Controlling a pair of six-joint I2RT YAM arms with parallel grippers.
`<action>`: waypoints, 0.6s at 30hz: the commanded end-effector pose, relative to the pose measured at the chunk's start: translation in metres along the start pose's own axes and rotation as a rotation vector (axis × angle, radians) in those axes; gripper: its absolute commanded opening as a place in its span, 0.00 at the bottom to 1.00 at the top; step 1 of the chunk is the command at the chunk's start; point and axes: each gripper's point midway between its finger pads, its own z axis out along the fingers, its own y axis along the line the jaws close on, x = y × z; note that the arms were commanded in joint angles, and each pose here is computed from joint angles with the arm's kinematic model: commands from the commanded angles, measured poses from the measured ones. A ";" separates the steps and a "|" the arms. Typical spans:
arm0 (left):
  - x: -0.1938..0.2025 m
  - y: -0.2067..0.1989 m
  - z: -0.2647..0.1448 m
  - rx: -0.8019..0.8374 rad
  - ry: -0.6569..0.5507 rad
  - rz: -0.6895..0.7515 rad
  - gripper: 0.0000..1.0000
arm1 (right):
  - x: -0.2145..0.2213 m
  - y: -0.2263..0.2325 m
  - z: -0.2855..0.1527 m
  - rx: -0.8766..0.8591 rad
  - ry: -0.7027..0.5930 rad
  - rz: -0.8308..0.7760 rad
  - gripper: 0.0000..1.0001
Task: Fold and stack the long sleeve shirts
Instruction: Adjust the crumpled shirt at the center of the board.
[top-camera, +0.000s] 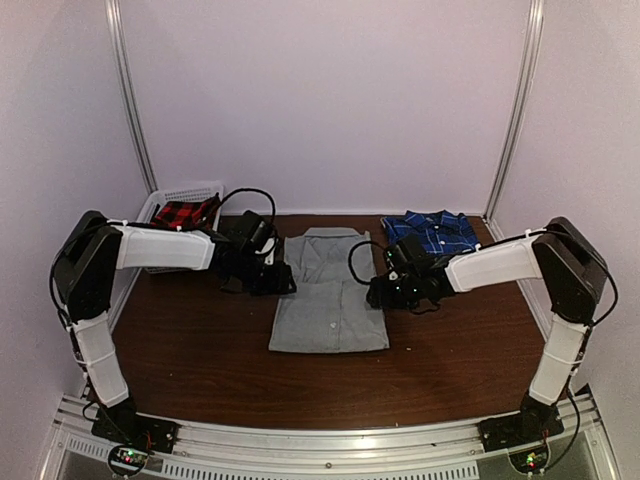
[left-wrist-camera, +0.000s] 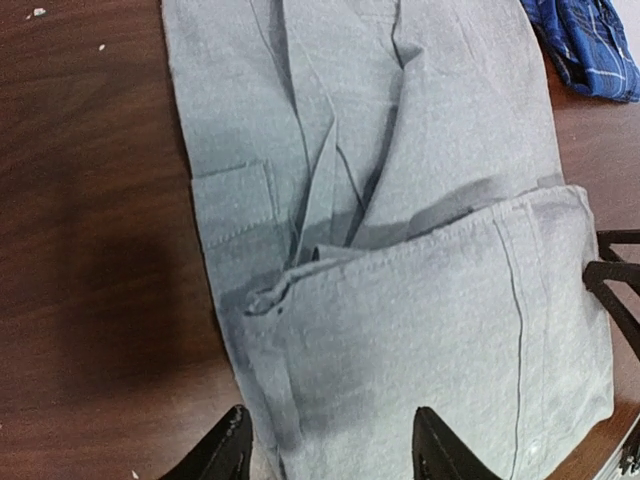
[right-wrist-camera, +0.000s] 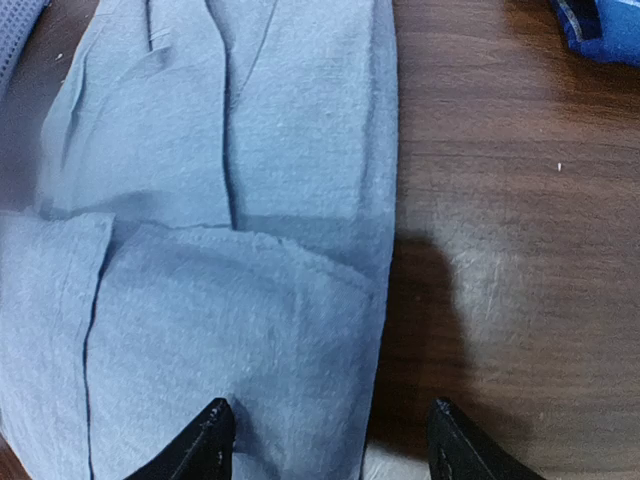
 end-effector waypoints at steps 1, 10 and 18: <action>-0.023 0.000 0.011 -0.024 -0.043 0.034 0.52 | -0.021 0.005 0.012 -0.018 -0.035 0.027 0.65; -0.029 -0.007 0.018 -0.001 -0.033 0.055 0.23 | -0.030 0.009 0.021 -0.010 -0.036 0.007 0.55; -0.029 -0.020 0.003 0.053 -0.032 0.074 0.00 | -0.035 0.013 0.013 -0.015 -0.043 -0.008 0.18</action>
